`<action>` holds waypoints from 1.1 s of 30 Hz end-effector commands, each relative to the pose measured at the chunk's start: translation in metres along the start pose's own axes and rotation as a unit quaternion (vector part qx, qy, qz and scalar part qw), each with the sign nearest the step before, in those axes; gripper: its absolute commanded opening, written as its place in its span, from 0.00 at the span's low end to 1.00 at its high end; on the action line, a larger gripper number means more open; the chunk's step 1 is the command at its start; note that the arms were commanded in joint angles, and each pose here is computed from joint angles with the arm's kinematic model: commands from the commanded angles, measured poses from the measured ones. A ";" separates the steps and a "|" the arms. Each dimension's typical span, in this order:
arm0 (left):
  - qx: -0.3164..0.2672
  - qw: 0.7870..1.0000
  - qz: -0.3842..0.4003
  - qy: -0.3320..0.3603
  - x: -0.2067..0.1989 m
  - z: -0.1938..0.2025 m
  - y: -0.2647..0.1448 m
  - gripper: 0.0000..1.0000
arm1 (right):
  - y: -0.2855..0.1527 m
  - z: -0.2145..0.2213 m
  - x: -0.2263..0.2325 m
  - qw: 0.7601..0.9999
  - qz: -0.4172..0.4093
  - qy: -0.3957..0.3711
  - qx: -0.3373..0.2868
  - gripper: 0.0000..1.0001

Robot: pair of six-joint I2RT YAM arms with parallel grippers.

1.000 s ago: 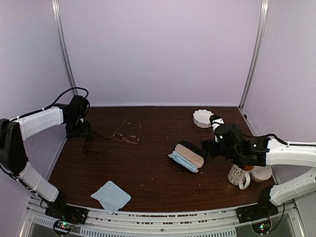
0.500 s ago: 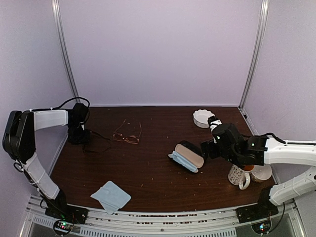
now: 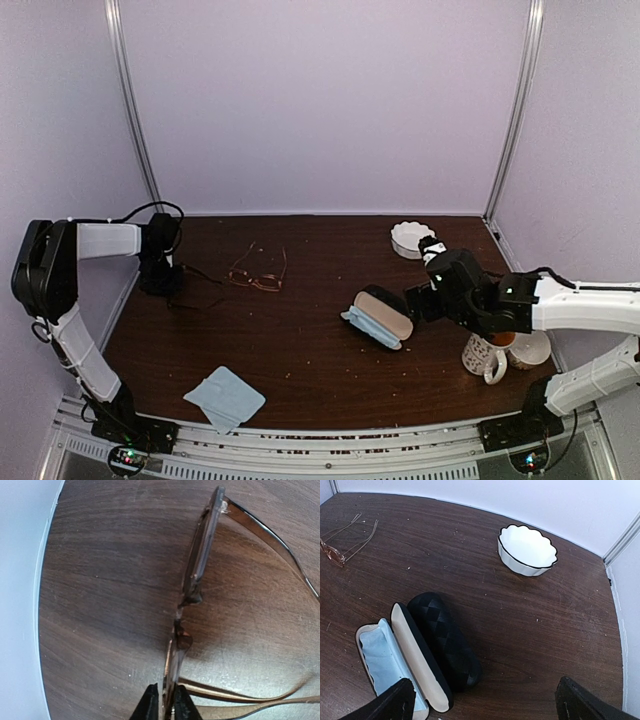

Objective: Organize the sunglasses
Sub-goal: Pick up the sunglasses from the corner of the board.

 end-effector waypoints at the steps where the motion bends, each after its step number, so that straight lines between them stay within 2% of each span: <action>1: -0.005 1.000 0.006 -0.001 0.000 -0.004 0.007 0.13 | -0.001 -0.009 0.001 1.000 0.002 0.008 -0.002 1.00; 8: -0.006 1.000 0.003 0.000 0.000 -0.004 0.007 0.00 | -0.001 -0.010 0.001 1.000 0.004 0.002 -0.001 1.00; 17: -0.009 1.000 0.000 -0.004 0.004 0.000 0.001 0.00 | -0.001 -0.010 0.002 1.000 0.003 0.001 -0.001 1.00; 33: -0.032 0.999 0.029 -0.008 0.006 0.021 -0.040 0.00 | -0.007 -0.016 0.000 1.000 -0.005 0.012 -0.008 1.00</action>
Point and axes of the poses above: each gripper's point midway between its finger pads, its own y axis out along the fingers, its own x axis along the line the jaws close on, z = x × y, the point moved 3 cm from there along -y, back along the fingers, and after that the axes turned 6 degrees about y, right-handed, at the moved point
